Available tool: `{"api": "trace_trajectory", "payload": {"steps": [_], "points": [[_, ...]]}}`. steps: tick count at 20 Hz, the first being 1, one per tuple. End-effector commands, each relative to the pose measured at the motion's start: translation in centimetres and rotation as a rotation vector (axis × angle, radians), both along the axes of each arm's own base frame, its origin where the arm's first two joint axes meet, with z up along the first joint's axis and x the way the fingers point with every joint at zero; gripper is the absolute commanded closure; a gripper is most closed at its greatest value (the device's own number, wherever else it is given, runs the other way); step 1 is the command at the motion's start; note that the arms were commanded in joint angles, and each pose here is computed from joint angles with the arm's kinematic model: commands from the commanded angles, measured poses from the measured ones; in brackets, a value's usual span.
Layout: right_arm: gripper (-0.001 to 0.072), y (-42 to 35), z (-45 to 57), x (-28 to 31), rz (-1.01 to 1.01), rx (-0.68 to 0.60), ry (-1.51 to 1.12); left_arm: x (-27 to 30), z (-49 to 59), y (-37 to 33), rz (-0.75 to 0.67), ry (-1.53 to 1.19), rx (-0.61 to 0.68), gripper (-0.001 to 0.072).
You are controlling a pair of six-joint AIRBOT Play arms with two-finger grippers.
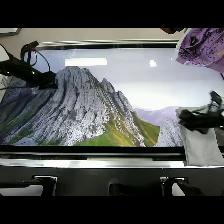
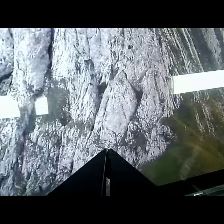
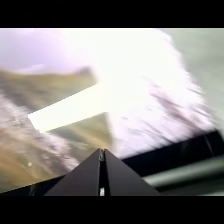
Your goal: Fold the clothes and pants, and hang the long-sleeved shirts on hangers.
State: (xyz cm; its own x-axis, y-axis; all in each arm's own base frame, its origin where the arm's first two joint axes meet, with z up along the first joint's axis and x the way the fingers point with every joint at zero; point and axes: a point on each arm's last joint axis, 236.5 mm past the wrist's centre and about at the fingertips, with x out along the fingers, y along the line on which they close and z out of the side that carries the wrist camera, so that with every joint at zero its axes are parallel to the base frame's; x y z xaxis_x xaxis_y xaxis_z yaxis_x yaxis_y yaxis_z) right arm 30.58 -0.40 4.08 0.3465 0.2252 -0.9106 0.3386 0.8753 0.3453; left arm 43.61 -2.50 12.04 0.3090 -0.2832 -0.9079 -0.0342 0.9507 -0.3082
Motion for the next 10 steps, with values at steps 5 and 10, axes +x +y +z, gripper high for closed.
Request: {"api": "trace_trajectory", "payload": {"steps": [5,10], "points": [[0.0676,14.1,0.8,0.6,0.515,-0.116,-0.186,-5.7,-1.8,-0.8,0.011,-0.134,0.049,0.0687],[0.0672,14.2,0.7,0.5,0.536,-0.137,-0.187,-7.3,-2.2,-1.1,-0.003,-0.082,0.044,0.0685]]}}
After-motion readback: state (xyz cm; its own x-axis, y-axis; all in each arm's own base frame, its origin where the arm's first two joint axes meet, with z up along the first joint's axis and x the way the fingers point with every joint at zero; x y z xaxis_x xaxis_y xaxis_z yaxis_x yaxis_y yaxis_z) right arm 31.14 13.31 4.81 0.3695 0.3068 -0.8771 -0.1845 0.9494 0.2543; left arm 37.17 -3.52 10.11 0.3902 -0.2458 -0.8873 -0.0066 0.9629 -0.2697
